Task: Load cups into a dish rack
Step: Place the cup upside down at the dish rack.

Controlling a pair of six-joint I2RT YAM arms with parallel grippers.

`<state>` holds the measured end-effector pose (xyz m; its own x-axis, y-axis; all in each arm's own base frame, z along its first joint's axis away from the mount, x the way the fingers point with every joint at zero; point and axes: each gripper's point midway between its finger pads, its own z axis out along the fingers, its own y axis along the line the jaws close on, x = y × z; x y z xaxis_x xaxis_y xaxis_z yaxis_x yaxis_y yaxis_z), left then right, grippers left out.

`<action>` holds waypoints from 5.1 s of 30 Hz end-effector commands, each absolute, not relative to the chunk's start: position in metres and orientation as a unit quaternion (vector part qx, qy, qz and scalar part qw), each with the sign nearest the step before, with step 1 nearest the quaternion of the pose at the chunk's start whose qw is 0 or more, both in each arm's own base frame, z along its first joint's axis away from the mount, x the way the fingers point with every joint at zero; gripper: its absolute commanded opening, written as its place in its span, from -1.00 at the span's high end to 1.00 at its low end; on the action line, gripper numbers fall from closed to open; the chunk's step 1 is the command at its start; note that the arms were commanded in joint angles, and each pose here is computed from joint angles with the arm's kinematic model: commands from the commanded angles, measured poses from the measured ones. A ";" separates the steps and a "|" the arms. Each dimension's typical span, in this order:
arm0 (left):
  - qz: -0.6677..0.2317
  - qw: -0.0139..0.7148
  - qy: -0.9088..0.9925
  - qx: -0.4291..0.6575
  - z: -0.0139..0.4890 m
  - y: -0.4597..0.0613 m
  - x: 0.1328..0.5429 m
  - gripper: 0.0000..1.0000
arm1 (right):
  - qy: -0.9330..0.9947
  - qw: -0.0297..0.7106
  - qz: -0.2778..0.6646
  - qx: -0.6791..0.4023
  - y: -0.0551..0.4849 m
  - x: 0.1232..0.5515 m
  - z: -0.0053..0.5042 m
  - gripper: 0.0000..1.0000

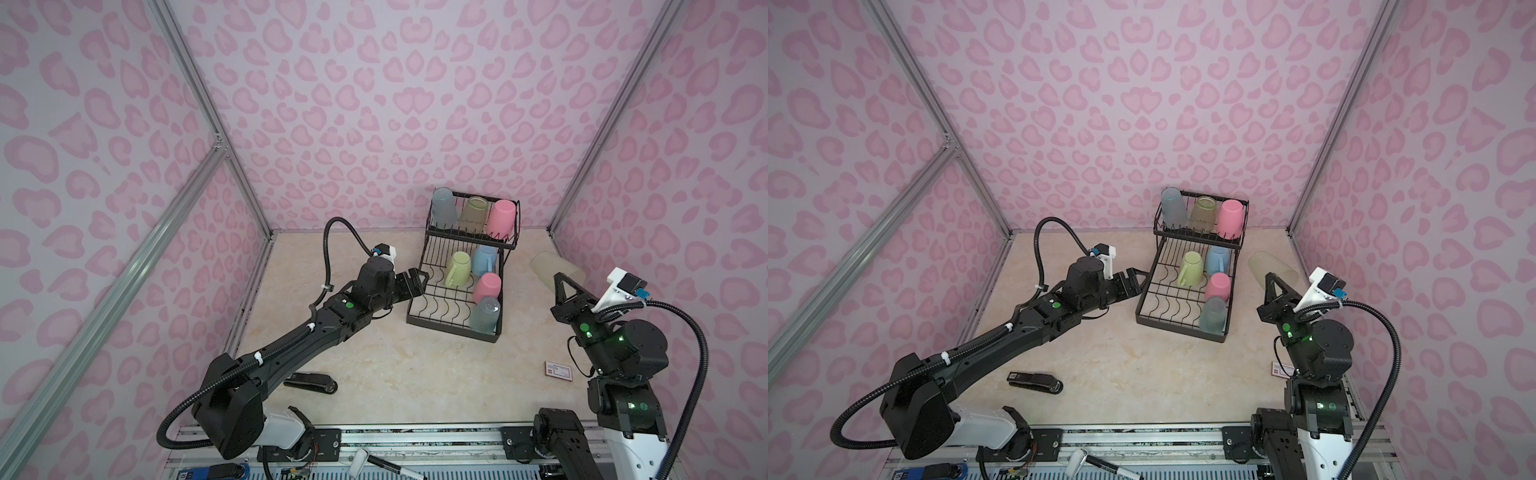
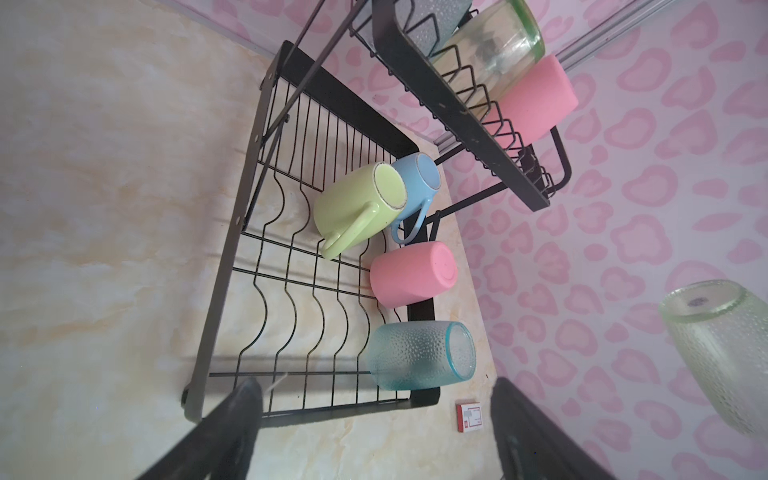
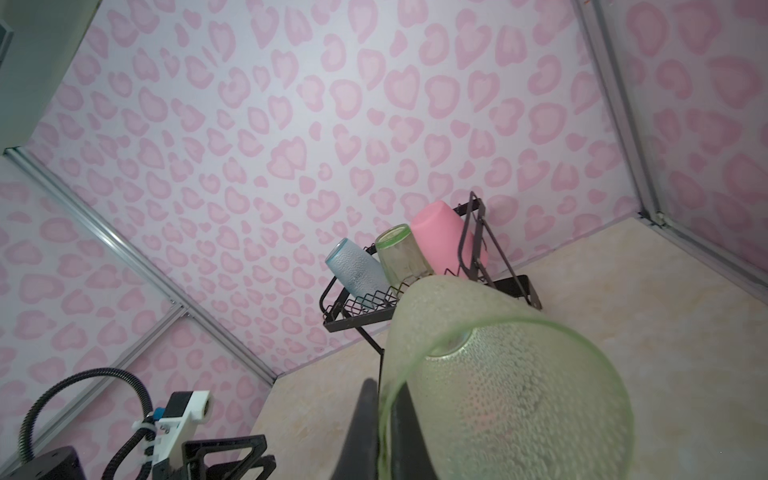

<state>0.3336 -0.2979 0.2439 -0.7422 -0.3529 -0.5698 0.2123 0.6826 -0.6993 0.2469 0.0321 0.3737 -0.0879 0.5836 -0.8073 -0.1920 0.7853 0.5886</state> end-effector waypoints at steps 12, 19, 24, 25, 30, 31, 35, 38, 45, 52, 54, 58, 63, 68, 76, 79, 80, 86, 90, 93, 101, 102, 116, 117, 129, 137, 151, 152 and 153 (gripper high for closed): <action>-0.460 0.307 0.815 -0.172 0.245 -0.256 0.344 -0.76 | 0.707 0.622 0.333 -0.046 0.170 0.264 0.352 1.00; -0.497 0.268 0.787 -0.249 0.244 -0.242 0.342 -0.76 | 0.713 0.610 0.333 -0.090 0.222 0.273 0.330 1.00; -0.546 0.214 0.757 -0.290 0.245 -0.251 0.338 -0.79 | 0.703 0.618 0.341 -0.091 0.236 0.278 0.325 1.00; -0.554 0.203 0.751 -0.296 0.246 -0.253 0.337 -0.79 | 0.702 0.618 0.342 -0.091 0.238 0.279 0.324 1.00; -0.605 0.155 0.714 -0.315 0.253 -0.267 0.339 -0.81 | 0.694 0.618 0.358 -0.090 0.248 0.282 0.322 1.00; -0.612 0.148 0.708 -0.319 0.254 -0.269 0.339 -0.81 | 0.692 0.619 0.362 -0.089 0.250 0.282 0.322 1.00; -0.638 0.121 0.684 -0.333 0.257 -0.275 0.343 -0.81 | 0.685 0.615 0.380 -0.089 0.261 0.285 0.318 1.00; -0.658 0.104 0.664 -0.339 0.261 -0.280 0.346 -0.81 | 0.683 0.610 0.392 -0.092 0.272 0.288 0.315 1.00; -0.681 0.082 0.643 -0.340 0.270 -0.287 0.349 -0.81 | 0.679 0.597 0.415 -0.107 0.299 0.291 0.313 1.00; -0.684 0.072 0.639 -0.343 0.265 -0.292 0.353 -0.81 | 0.675 0.587 0.430 -0.119 0.319 0.295 0.313 1.00; -0.686 0.071 0.637 -0.344 0.263 -0.292 0.354 -0.79 | 0.676 0.584 0.434 -0.121 0.323 0.294 0.312 1.00; -0.685 0.079 0.638 -0.342 0.264 -0.292 0.356 -0.74 | 0.676 0.580 0.438 -0.124 0.326 0.294 0.311 1.00; -0.682 0.096 0.639 -0.341 0.264 -0.290 0.360 -0.53 | 0.679 0.576 0.437 -0.124 0.327 0.294 0.308 1.00; -0.677 0.114 0.643 -0.339 0.262 -0.287 0.362 -0.35 | 0.685 0.575 0.431 -0.123 0.326 0.295 0.304 1.00; -0.650 0.161 0.662 -0.336 0.253 -0.278 0.367 -0.29 | 0.698 0.569 0.418 -0.117 0.323 0.298 0.297 0.61; -0.639 0.186 0.670 -0.330 0.251 -0.274 0.370 -0.23 | 0.706 0.566 0.412 -0.107 0.316 0.301 0.292 0.41; -0.634 0.193 0.673 -0.327 0.249 -0.273 0.371 -0.21 | 0.711 0.564 0.408 -0.101 0.312 0.303 0.290 0.35; -0.583 0.253 0.710 -0.305 0.239 -0.264 0.378 -0.20 | 0.737 0.561 0.370 -0.067 0.275 0.304 0.278 0.13; -0.529 0.311 0.739 -0.278 0.235 -0.257 0.381 -0.20 | 0.772 0.555 0.310 -0.033 0.237 0.304 0.267 0.13; -0.483 0.360 0.758 -0.250 0.235 -0.256 0.383 -0.20 | 0.793 0.548 0.267 -0.001 0.203 0.300 0.259 0.13; -0.365 0.469 0.793 -0.132 0.240 -0.290 0.378 -0.20 | 0.808 0.543 0.194 0.117 0.096 0.281 0.249 0.12; -0.351 0.482 0.794 -0.116 0.242 -0.295 0.377 -0.20 | 0.810 0.541 0.188 0.130 0.086 0.279 0.246 0.11; -0.194 0.558 0.807 0.007 0.189 -0.361 0.379 -0.20 | 0.810 0.519 0.200 0.189 0.039 0.269 0.222 0.10; -0.189 0.560 0.806 0.008 0.185 -0.364 0.379 -0.20 | 0.810 0.518 0.202 0.189 0.039 0.269 0.221 0.10; -0.133 0.579 0.805 0.011 0.144 -0.384 0.380 -0.20 | 0.809 0.517 0.207 0.187 0.037 0.275 0.208 0.09; -0.126 0.576 0.808 0.007 0.122 -0.393 0.383 -0.21 | 0.806 0.519 0.211 0.191 0.033 0.277 0.202 0.10; -0.091 0.575 0.812 0.027 0.095 -0.402 0.386 -0.24 | 0.804 0.519 0.215 0.194 0.028 0.279 0.197 0.09; -0.090 0.576 0.812 0.028 0.095 -0.402 0.386 -0.25 | 0.804 0.519 0.216 0.193 0.028 0.279 0.197 0.09; -0.088 0.576 0.812 0.030 0.093 -0.403 0.386 -0.26 | 0.804 0.519 0.216 0.193 0.028 0.279 0.197 0.09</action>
